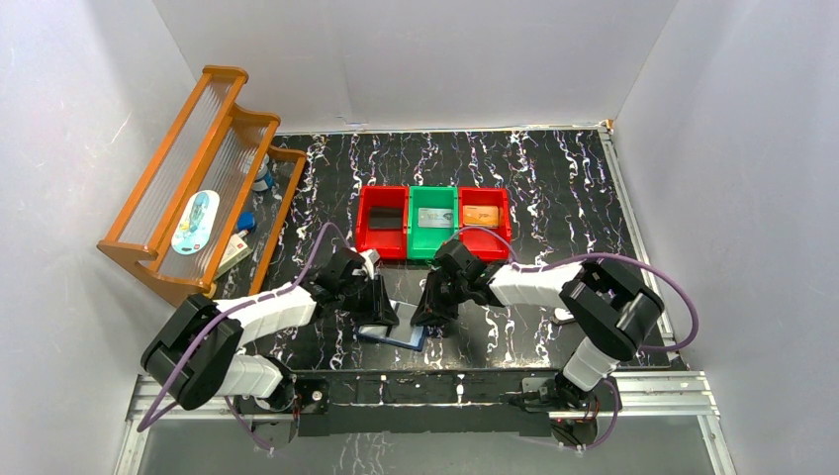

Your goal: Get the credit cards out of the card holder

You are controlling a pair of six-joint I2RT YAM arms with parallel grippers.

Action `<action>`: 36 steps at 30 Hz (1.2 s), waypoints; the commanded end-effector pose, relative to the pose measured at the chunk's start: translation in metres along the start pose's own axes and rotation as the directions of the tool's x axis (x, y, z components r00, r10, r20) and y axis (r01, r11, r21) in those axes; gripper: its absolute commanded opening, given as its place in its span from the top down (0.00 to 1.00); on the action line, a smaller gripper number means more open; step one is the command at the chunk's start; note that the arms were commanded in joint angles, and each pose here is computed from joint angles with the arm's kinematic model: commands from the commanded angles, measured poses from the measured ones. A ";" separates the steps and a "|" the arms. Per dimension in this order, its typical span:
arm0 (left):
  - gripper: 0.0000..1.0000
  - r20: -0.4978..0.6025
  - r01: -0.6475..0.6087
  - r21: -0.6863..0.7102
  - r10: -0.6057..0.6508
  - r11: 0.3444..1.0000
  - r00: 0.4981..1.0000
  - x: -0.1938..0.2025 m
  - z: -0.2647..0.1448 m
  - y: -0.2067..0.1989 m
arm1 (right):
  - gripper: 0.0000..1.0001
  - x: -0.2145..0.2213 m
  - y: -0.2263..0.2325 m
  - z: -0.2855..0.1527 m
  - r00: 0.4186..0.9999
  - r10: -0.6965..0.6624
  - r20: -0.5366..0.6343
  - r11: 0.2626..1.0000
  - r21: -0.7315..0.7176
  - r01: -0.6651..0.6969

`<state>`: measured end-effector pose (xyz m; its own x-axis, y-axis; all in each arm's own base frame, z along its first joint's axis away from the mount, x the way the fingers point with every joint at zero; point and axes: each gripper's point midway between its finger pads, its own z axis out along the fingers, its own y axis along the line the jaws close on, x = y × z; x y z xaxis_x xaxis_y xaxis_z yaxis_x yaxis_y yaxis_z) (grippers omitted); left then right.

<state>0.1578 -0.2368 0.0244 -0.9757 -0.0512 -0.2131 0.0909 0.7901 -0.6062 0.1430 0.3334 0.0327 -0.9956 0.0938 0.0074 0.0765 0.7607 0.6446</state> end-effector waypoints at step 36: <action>1.00 0.033 0.128 0.140 -0.134 0.982 0.990 0.015 -0.012 -0.003 | 0.63 -0.012 0.025 -0.002 0.997 -0.072 0.030 0.997 -0.034 0.073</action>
<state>0.1429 -0.2344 0.0328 -0.9724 -0.1741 -0.1552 -0.0054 0.6823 -0.7311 0.1531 0.3405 0.0468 -0.9966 0.0578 -0.0591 0.0045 0.7518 0.6594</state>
